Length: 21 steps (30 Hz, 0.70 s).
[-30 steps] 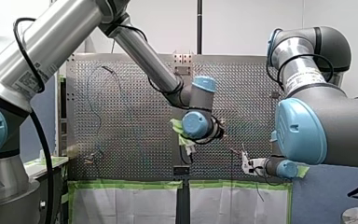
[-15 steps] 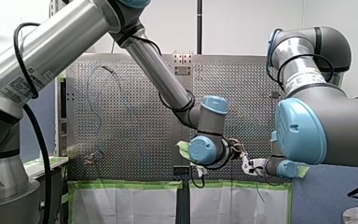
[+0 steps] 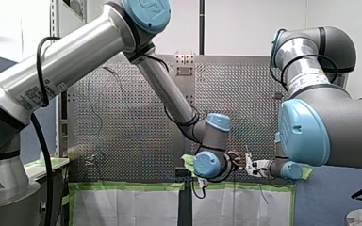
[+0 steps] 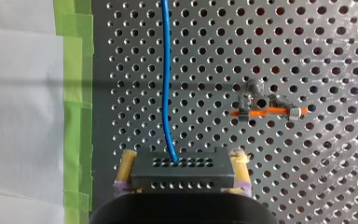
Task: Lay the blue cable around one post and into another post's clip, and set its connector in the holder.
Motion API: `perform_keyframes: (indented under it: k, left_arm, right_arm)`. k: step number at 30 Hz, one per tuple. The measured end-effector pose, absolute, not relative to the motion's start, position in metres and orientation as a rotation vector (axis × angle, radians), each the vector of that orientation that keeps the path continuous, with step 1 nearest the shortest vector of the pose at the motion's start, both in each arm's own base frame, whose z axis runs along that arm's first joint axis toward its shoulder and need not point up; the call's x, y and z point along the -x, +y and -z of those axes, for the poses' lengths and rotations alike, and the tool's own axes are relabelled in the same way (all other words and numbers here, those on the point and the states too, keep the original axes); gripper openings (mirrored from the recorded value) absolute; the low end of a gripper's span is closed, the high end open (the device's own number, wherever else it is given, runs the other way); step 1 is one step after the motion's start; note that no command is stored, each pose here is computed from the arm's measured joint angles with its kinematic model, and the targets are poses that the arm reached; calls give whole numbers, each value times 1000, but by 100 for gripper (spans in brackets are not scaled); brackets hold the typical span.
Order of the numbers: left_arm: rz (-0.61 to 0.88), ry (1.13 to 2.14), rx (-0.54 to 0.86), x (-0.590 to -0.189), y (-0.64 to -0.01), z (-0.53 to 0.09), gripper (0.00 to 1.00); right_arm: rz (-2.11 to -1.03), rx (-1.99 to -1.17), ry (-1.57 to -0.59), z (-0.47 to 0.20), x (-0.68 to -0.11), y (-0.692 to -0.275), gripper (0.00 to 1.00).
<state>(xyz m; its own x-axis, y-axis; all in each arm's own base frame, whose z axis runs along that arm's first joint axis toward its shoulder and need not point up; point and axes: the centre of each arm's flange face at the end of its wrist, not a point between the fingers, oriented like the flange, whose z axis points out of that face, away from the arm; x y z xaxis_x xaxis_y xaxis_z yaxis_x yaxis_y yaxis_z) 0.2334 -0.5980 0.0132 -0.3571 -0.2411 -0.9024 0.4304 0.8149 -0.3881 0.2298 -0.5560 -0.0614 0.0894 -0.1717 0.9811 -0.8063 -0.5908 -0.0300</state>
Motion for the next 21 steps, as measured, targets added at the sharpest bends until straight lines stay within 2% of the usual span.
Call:
perform_keyframes:
  k: [11, 21]
  left_arm:
    - [594, 1855, -139, -276, -577, 35, 100]
    - [548, 1880, -133, -288, -583, 65, 100]
  right_arm:
    - [-1538, -1831, -955, 61, -229, -557, 0]
    - [-1533, -1834, -955, 61, -228, -557, 0]
